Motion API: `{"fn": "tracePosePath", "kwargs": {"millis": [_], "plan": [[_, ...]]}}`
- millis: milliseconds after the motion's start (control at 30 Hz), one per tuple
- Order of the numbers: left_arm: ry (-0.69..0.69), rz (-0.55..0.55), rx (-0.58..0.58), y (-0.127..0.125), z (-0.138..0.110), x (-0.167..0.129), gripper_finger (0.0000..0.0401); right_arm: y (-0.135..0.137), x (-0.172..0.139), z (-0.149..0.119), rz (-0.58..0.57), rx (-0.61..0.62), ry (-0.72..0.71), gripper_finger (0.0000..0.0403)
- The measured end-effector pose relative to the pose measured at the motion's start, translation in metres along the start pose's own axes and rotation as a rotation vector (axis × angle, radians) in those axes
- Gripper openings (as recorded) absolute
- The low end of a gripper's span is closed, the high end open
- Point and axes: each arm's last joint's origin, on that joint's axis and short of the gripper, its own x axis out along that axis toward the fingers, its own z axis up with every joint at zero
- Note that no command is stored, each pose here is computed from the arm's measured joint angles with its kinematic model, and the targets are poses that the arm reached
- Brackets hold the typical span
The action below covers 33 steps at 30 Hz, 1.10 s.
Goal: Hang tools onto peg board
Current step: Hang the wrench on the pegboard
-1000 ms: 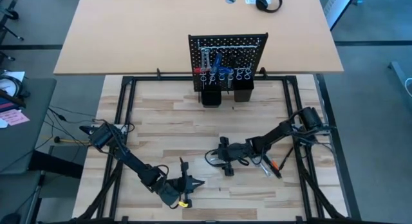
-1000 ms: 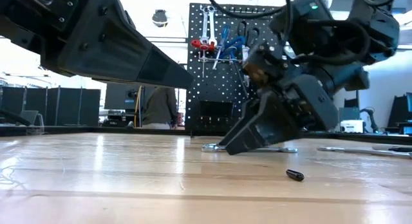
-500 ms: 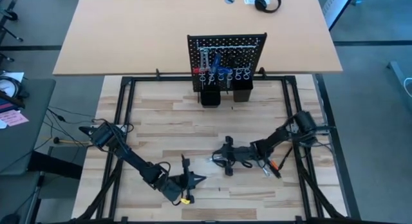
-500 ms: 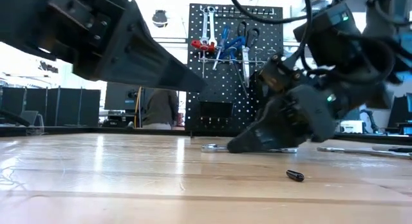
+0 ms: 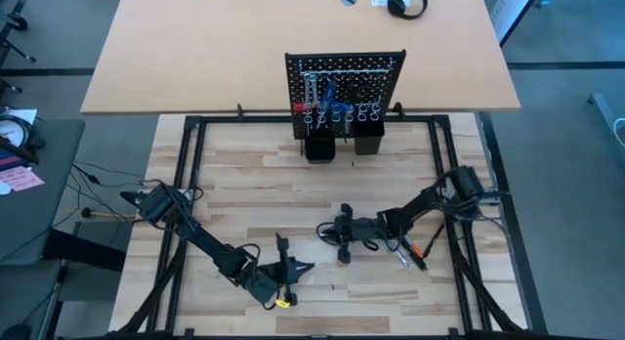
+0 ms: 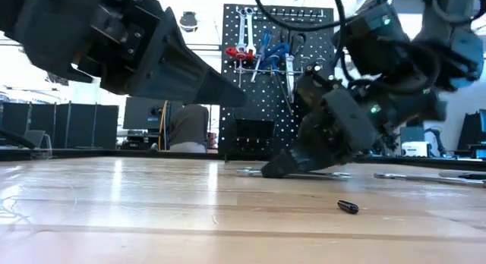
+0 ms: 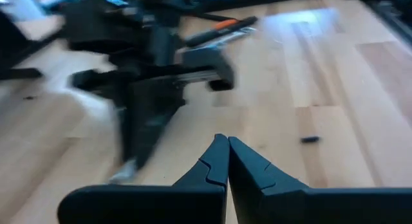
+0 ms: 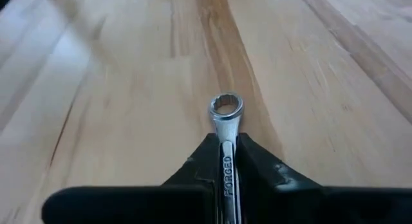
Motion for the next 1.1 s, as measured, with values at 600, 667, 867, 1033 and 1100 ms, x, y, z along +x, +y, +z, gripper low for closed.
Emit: {"fn": "tracePosePath", "kwargs": {"millis": [600, 667, 867, 1033, 1100], "plan": [[-0.087, -0.033, -0.125, 0.010, -0.005, -0.002, 0.0021, 0.067, -0.093, 0.051, -0.092, -0.254, -0.247, 0.0006], [-0.112, -0.065, -0.149, 0.015, -0.002, 0.002, 0.0037, 0.068, -0.094, 0.051, -0.089, -0.262, -0.250, 0.0006], [-0.148, -0.076, -0.176, 0.035, 0.005, 0.020, 0.0105, 0.068, -0.092, 0.052, -0.091, -0.257, -0.261, 0.0006], [-0.099, -0.071, -0.251, 0.049, 0.002, 0.033, 0.0160, 0.067, -0.092, 0.053, -0.091, -0.252, -0.265, 0.0006], [-0.069, -0.069, -0.265, 0.053, -0.001, 0.036, 0.0170, 0.067, -0.092, 0.053, -0.089, -0.250, -0.268, 0.0006]]}}
